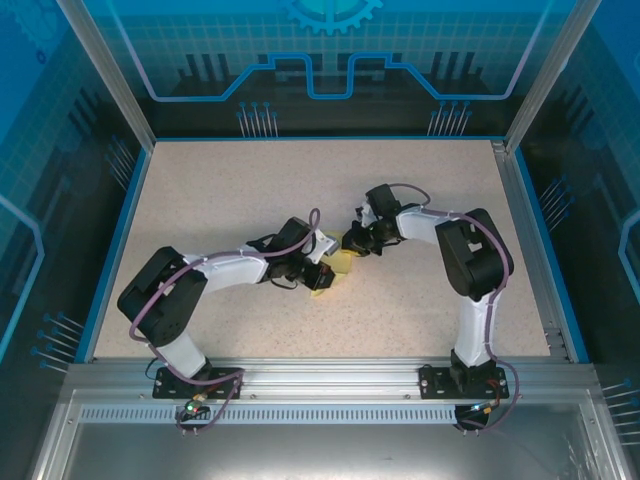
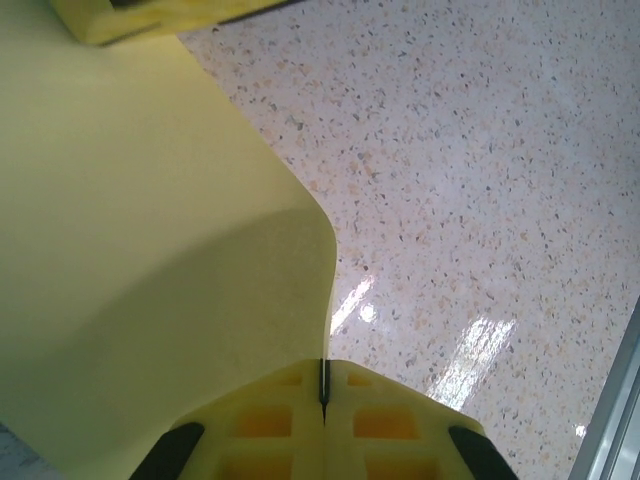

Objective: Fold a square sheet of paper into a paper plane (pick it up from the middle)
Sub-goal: Third fold the triangle at the center of the table.

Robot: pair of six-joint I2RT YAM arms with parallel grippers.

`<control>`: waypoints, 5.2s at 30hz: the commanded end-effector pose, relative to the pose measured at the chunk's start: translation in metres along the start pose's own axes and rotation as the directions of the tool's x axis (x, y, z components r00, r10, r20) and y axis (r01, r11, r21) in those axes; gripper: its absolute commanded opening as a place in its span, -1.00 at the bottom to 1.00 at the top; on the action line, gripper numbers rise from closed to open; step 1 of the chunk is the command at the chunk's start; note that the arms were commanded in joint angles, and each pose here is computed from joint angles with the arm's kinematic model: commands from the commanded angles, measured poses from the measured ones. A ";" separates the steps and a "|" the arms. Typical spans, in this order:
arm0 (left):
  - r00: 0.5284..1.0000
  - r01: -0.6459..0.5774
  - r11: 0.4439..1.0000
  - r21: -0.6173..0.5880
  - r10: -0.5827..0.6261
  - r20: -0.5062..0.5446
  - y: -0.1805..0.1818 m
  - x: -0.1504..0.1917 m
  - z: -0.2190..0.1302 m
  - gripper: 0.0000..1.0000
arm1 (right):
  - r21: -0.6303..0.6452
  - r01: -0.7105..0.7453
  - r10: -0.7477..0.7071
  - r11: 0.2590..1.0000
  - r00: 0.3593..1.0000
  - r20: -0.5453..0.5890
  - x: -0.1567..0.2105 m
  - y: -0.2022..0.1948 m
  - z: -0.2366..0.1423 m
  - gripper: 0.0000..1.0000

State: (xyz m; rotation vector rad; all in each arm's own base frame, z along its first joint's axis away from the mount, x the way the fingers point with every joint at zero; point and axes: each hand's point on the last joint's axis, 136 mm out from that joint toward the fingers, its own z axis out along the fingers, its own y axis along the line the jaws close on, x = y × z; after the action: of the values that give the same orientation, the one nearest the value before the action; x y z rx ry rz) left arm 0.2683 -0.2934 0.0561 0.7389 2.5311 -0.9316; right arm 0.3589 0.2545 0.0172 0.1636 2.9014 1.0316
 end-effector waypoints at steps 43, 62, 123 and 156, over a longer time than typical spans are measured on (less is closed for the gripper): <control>0.987 0.134 0.981 -0.138 -0.145 -0.070 0.061 -0.007 0.008 -0.92 | 0.220 0.106 -0.086 0.970 0.992 -0.097 0.021 -0.030 0.008 -0.73; 0.982 0.171 0.975 -0.144 -0.181 -0.058 0.062 -0.005 0.009 -0.91 | 0.219 0.102 -0.082 0.970 0.992 -0.098 0.021 -0.029 0.008 -0.72; 0.981 0.178 0.971 -0.157 -0.187 -0.046 0.064 -0.002 0.007 -0.86 | 0.248 0.092 -0.070 0.964 0.993 -0.099 0.027 -0.038 0.008 -0.72; 0.958 0.251 0.948 -0.197 -0.272 -0.088 0.075 0.026 0.014 -0.90 | 0.248 0.081 -0.061 0.965 0.994 -0.087 0.028 -0.037 0.004 -0.72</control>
State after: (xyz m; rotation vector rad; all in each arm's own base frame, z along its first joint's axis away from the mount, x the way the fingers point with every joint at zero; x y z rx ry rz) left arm 0.3069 -0.2589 0.0149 0.4730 2.7293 -0.7719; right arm 0.3554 0.2490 0.0114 -0.0185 2.9516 0.8072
